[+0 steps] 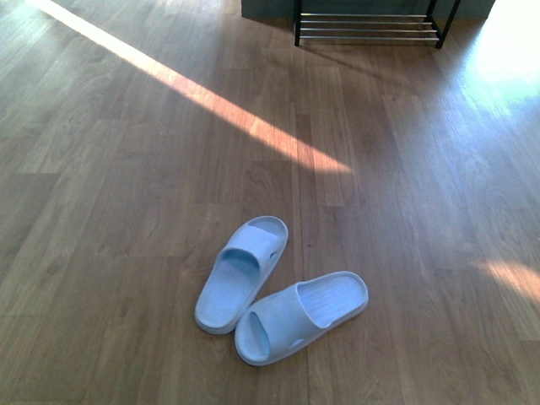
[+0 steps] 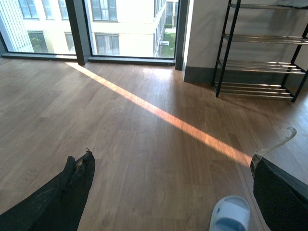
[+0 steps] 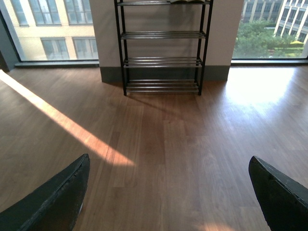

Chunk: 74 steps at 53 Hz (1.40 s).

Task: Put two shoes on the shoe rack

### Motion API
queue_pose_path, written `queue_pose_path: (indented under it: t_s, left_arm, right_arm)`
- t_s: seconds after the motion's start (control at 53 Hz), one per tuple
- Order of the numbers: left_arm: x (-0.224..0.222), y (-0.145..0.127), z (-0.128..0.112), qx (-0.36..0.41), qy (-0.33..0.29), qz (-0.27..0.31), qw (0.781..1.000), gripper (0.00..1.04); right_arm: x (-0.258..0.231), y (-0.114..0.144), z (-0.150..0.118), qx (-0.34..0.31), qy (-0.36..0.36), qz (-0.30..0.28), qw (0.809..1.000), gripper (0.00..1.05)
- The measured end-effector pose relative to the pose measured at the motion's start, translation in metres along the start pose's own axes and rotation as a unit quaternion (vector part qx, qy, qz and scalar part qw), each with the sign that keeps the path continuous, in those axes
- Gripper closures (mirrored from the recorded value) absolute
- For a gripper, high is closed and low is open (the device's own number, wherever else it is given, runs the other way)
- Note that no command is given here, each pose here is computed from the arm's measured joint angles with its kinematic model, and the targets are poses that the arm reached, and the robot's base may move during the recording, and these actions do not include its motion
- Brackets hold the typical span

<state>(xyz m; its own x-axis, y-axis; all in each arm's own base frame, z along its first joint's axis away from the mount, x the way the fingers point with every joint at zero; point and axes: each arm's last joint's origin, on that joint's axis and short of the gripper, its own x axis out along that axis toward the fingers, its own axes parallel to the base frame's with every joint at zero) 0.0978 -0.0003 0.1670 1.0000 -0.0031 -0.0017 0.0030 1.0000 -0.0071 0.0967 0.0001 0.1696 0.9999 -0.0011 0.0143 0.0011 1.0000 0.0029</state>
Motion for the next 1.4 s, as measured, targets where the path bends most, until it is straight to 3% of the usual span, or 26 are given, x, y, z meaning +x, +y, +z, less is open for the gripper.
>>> queue_pose_path:
  t_s: [0.792,0.925,0.962,1.151,1.321,1.396]
  left_arm:
    - [0.000,0.000,0.000,0.000,0.000,0.001,1.000,0.09]
    - [0.000,0.000,0.000,0.000,0.000,0.001,1.000,0.09]
    - [0.000,0.000,0.000,0.000,0.000,0.000,1.000,0.09]
    - [0.000,0.000,0.000,0.000,0.000,0.000,1.000,0.09]
    - [0.000,0.000,0.000,0.000,0.000,0.000,1.000,0.09]
    - [0.000,0.000,0.000,0.000,0.000,0.000,1.000,0.09]
  right_arm:
    - [0.000,0.000,0.000,0.001,0.000,0.004,1.000,0.09]
    - [0.015,0.000,-0.003,0.007,0.044,0.180,0.983,0.09]
    - [0.021,0.000,-0.006,0.001,0.057,0.201,0.978,0.09]
    - [0.078,-0.011,-0.044,-0.114,0.135,0.243,0.954,0.09]
    - [0.116,-0.015,-0.153,-0.227,0.272,0.301,0.885,0.09]
    - [0.115,-0.015,-0.185,-0.256,0.297,0.314,0.864,0.09]
